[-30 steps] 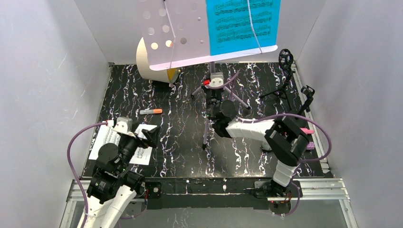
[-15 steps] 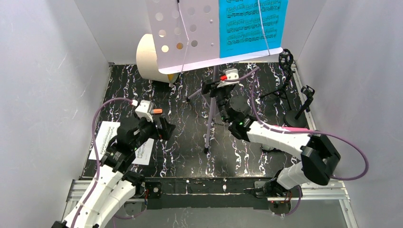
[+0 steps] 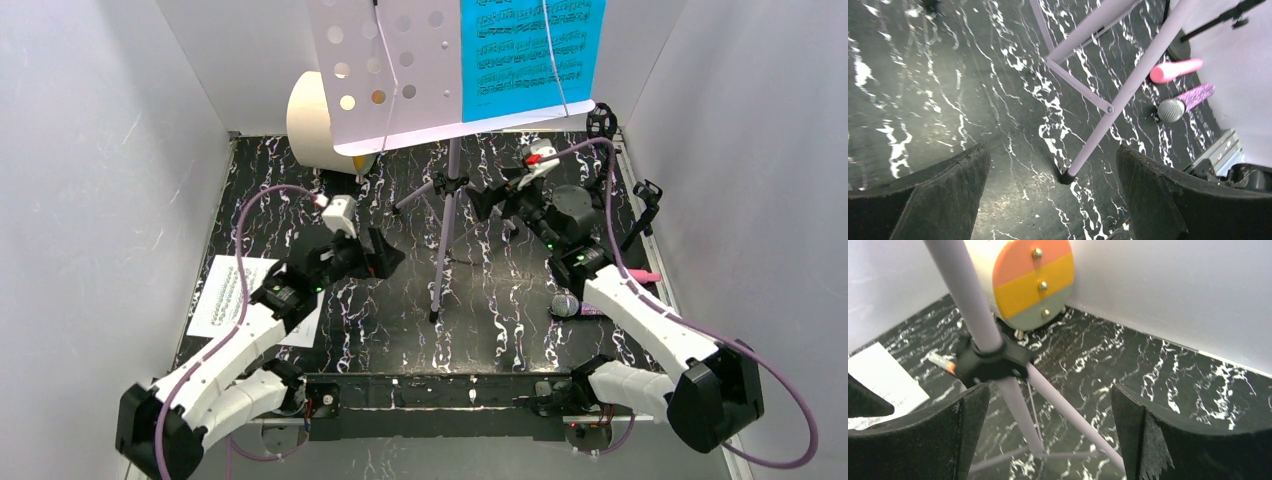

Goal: Pack up the instrument practice props
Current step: Adjust the music stand at the center of the board.

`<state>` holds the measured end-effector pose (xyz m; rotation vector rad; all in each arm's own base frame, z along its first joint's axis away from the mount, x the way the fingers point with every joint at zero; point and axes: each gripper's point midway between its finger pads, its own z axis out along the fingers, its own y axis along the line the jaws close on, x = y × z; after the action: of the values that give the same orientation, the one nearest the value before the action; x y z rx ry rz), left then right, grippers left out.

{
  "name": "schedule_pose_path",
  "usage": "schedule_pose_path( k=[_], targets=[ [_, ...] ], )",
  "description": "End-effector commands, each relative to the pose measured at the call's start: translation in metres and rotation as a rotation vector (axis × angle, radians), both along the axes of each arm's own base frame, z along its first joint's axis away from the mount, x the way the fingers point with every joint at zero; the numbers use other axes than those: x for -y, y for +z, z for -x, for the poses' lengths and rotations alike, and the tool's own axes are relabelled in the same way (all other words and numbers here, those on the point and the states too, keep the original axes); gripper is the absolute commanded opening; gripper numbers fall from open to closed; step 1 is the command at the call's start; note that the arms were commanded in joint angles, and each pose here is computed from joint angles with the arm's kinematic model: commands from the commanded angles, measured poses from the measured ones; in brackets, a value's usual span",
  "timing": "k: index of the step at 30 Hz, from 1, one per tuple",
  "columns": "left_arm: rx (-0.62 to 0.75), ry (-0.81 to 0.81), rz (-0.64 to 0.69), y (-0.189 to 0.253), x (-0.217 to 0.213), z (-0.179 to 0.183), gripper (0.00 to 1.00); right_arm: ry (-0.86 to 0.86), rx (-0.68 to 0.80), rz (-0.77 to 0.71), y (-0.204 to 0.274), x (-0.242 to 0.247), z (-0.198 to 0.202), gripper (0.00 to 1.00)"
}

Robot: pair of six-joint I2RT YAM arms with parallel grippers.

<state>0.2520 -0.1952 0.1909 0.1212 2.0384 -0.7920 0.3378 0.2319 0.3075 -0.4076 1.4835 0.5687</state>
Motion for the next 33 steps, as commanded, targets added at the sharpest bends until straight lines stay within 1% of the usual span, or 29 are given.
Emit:
schedule_pose_path(
  k=[1,5,8,11,14,17,19,23,25,27,30,31,33],
  targets=[
    [0.041,0.014,-0.008,0.007,0.031,-0.01,0.93,0.116,-0.029,0.074,-0.021,0.021,0.01,0.99],
    [0.044,0.027,-0.086,-0.004,0.048,-0.015,0.93,0.214,-0.08,0.121,-0.045,0.036,0.002,0.99],
    [0.062,0.012,-0.112,-0.009,0.062,-0.017,0.92,0.277,-0.062,0.154,-0.049,0.037,-0.006,0.99],
    [0.084,-0.021,-0.104,-0.012,0.081,-0.014,0.91,0.345,-0.045,0.172,-0.047,0.029,-0.012,0.99],
    [0.093,-0.051,-0.123,-0.022,0.096,-0.009,0.9,0.446,-0.065,0.18,-0.05,0.017,-0.014,0.98],
    [0.08,-0.045,-0.163,-0.04,0.101,-0.01,0.89,0.488,-0.104,0.185,-0.064,0.011,-0.021,0.96],
    [0.07,-0.034,-0.182,-0.049,0.101,-0.012,0.87,0.513,-0.126,0.182,-0.072,0.008,-0.023,0.94],
    [0.081,-0.017,-0.218,-0.057,0.099,-0.018,0.8,0.576,-0.181,0.167,-0.088,0.0,-0.023,0.87],
    [0.102,-0.021,-0.251,-0.056,0.097,-0.021,0.74,0.591,-0.195,0.164,-0.093,-0.001,-0.022,0.83],
    [0.125,-0.029,-0.267,-0.054,0.097,-0.023,0.64,0.606,-0.199,0.162,-0.096,-0.001,-0.019,0.78],
    [0.146,-0.027,-0.268,-0.051,0.095,-0.028,0.44,0.618,-0.209,0.161,-0.1,-0.002,-0.016,0.66],
    [0.153,-0.027,-0.266,-0.05,0.094,-0.029,0.4,0.62,-0.213,0.162,-0.101,-0.002,-0.015,0.61],
    [0.162,-0.023,-0.274,-0.05,0.092,-0.032,0.34,0.621,-0.217,0.163,-0.103,-0.001,-0.011,0.53]
  ],
)
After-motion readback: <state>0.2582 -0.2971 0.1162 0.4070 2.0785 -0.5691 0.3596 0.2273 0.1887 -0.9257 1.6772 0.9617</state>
